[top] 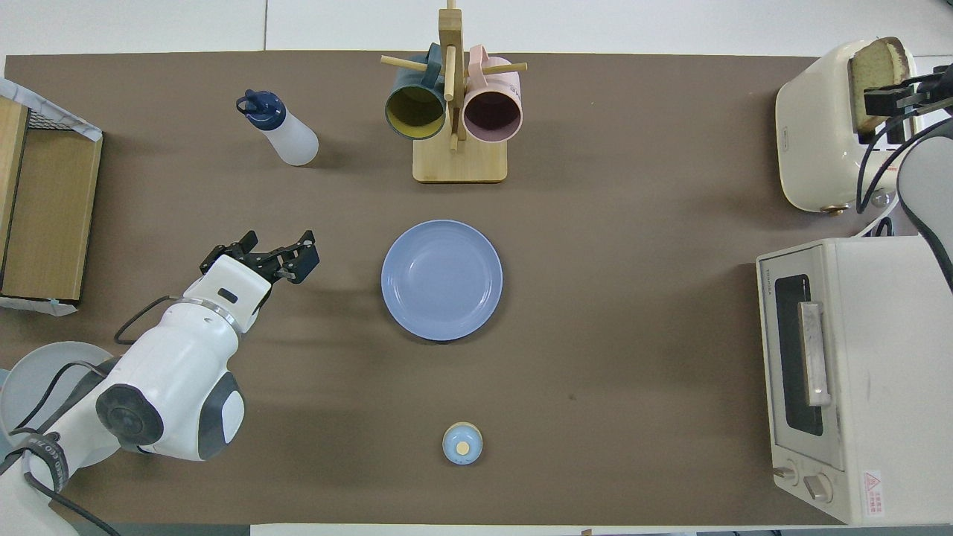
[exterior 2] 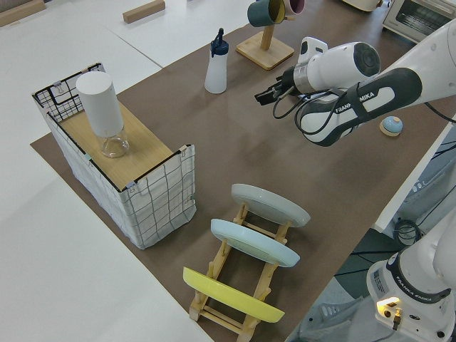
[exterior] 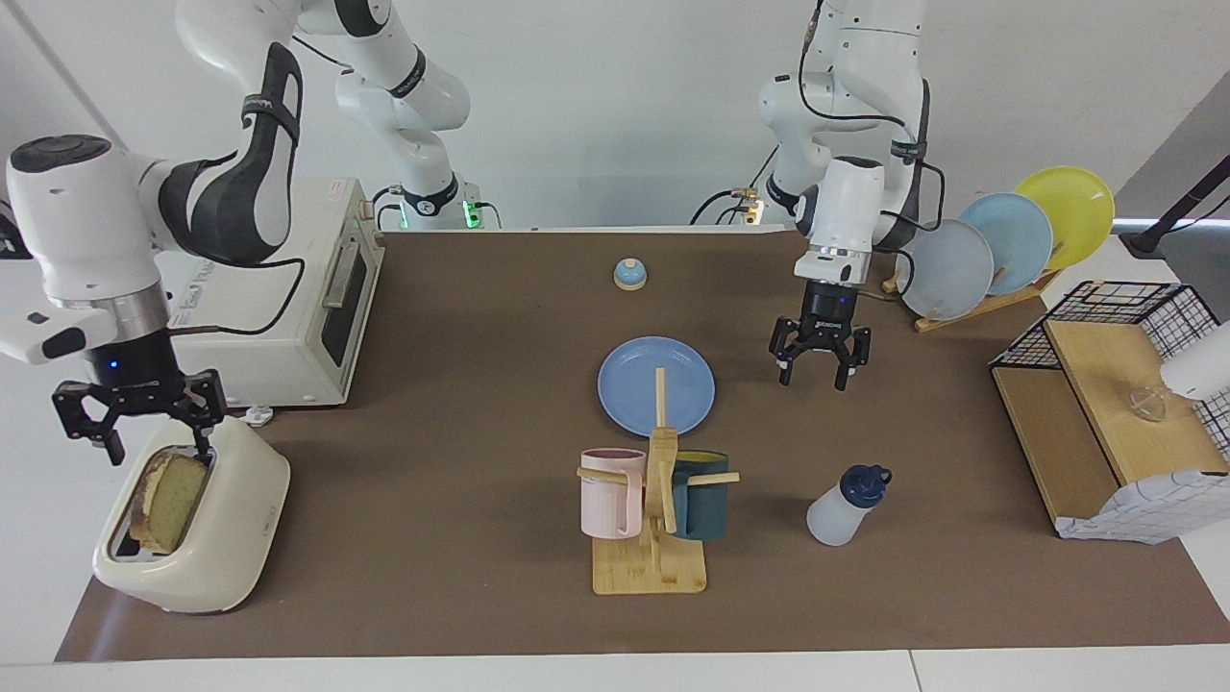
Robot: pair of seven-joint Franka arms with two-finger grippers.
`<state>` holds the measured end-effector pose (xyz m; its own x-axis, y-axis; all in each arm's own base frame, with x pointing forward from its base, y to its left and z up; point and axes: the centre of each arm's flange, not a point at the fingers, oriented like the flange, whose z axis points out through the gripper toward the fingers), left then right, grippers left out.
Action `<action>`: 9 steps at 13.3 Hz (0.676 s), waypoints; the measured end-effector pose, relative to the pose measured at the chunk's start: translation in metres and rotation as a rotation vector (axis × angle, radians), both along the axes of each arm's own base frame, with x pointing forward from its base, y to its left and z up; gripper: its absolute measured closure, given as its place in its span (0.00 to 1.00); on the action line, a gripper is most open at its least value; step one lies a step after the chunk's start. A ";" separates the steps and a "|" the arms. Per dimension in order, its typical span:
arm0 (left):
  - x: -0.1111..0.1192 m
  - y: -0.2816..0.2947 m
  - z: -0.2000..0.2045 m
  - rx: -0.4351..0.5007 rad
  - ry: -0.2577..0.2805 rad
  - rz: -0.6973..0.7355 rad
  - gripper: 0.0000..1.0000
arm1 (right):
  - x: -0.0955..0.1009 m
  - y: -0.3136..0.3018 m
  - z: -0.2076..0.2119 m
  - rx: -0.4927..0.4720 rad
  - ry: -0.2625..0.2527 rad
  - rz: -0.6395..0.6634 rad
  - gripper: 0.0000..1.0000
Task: Put bread on plate and add seasoning
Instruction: 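Reach the left gripper to the bottle while the right gripper grasps bread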
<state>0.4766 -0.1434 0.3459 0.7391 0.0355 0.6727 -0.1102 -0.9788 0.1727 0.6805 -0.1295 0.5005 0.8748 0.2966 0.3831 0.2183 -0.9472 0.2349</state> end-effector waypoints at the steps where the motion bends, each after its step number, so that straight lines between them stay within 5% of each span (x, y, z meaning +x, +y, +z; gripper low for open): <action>1: 0.005 -0.001 0.001 -0.003 -0.004 0.002 0.00 | 0.002 0.000 -0.004 -0.002 -0.007 0.000 0.19; 4: 0.018 -0.002 0.006 -0.013 -0.020 0.007 0.00 | 0.006 -0.003 -0.009 -0.004 -0.013 -0.001 0.23; 8: 0.032 -0.001 -0.003 -0.018 -0.010 0.016 0.00 | 0.008 -0.003 -0.003 -0.077 -0.010 0.029 0.68; 9: 0.038 -0.001 -0.007 -0.020 -0.006 0.020 0.00 | 0.008 -0.003 -0.004 -0.087 -0.008 0.033 0.69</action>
